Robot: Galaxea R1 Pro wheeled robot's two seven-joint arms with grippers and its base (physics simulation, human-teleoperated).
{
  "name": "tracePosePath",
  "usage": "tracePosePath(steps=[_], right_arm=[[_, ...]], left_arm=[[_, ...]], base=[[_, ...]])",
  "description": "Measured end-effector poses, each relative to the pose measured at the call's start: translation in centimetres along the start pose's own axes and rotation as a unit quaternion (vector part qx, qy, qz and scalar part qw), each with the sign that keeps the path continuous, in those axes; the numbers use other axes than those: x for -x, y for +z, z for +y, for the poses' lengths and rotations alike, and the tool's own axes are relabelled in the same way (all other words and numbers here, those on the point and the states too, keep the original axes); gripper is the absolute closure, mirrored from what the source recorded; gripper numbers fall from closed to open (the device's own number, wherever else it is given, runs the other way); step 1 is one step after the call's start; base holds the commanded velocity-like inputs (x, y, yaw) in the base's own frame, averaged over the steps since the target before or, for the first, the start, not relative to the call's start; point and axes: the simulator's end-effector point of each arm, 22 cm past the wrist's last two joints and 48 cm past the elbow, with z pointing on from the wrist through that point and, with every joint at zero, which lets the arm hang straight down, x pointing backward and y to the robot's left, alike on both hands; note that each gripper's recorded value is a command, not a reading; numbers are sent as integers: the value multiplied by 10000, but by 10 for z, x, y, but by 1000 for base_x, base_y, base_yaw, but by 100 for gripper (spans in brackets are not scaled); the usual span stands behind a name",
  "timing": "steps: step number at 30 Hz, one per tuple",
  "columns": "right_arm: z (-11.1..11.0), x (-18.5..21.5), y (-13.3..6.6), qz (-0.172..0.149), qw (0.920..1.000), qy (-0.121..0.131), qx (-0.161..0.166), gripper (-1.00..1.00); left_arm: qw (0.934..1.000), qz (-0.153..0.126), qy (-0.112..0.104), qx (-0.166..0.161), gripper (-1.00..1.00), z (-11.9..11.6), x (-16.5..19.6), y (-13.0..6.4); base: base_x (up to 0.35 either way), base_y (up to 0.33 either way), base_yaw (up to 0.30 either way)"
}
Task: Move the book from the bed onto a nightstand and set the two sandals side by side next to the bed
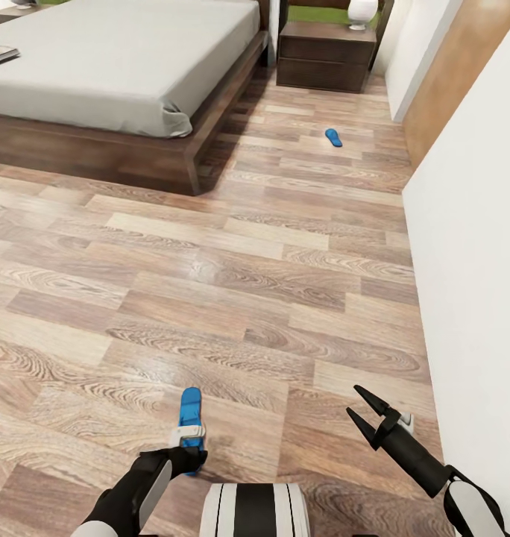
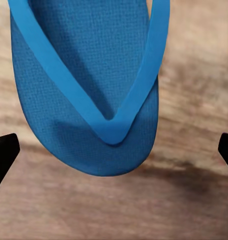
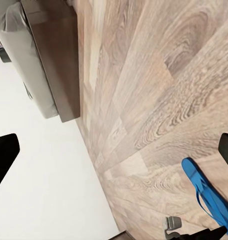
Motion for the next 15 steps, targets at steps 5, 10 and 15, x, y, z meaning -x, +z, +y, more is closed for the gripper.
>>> tracePosePath(steps=[5,10,15], right_arm=[[0,0,0,0,10000,0,0,-100],[0,0,0,0,10000,-2,2,-100],[0,0,0,0,10000,1,-1,-100]], left_arm=[[10000,4,0,2,-100,0,0,0],[10000,4,0,3,-100,0,0,0],[10000,1,-1,5,-100,0,0,0]], base=[[47,0,0],[250,0,0],[130,0,0]])
